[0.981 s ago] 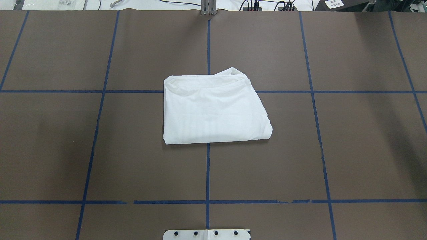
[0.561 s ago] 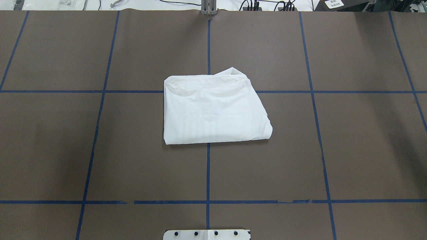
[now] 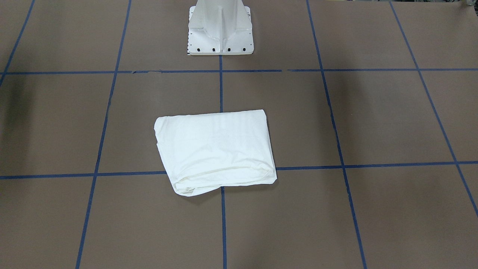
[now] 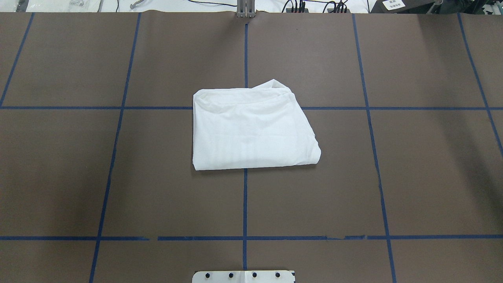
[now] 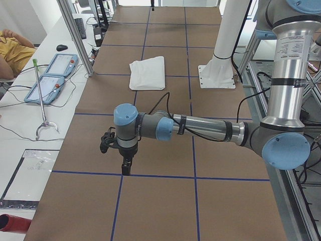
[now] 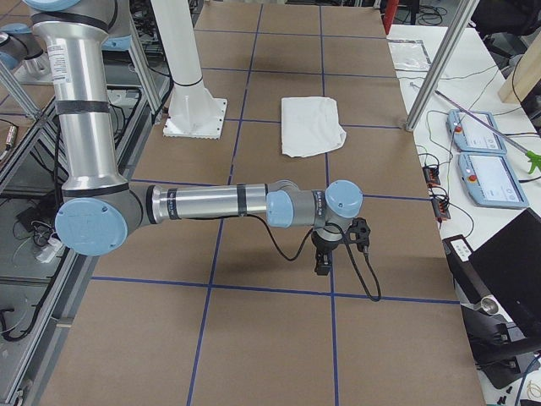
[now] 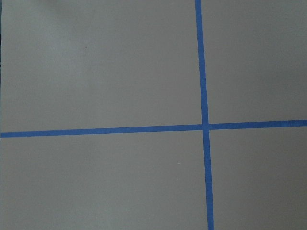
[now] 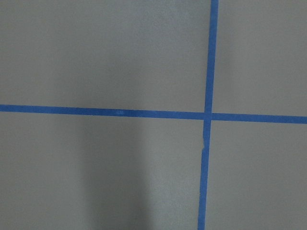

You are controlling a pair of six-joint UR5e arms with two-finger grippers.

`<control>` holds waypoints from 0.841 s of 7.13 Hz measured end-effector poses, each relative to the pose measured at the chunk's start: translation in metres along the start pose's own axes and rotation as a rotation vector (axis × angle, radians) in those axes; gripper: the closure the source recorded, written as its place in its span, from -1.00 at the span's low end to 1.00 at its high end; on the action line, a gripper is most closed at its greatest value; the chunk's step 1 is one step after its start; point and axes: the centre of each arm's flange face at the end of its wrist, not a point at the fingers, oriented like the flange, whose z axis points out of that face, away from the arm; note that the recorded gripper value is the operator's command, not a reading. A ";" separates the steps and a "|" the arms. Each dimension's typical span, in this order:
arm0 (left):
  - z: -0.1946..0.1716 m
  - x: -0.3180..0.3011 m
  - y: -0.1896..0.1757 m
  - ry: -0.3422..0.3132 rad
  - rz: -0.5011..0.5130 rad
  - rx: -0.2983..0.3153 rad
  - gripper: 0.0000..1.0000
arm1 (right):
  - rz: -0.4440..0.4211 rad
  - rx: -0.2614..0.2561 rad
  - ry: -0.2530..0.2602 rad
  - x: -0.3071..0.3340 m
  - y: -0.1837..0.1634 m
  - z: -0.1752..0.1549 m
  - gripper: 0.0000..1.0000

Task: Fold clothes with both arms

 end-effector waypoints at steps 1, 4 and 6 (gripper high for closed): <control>-0.003 0.004 -0.003 0.001 -0.004 -0.006 -0.99 | 0.000 0.001 -0.002 0.000 0.000 -0.001 -1.00; -0.013 0.017 -0.013 0.039 0.012 0.009 -0.99 | 0.000 0.002 -0.007 -0.001 0.000 -0.001 -1.00; -0.017 0.022 -0.015 0.069 0.022 0.015 -0.99 | -0.003 0.005 -0.008 -0.003 -0.001 -0.003 -1.00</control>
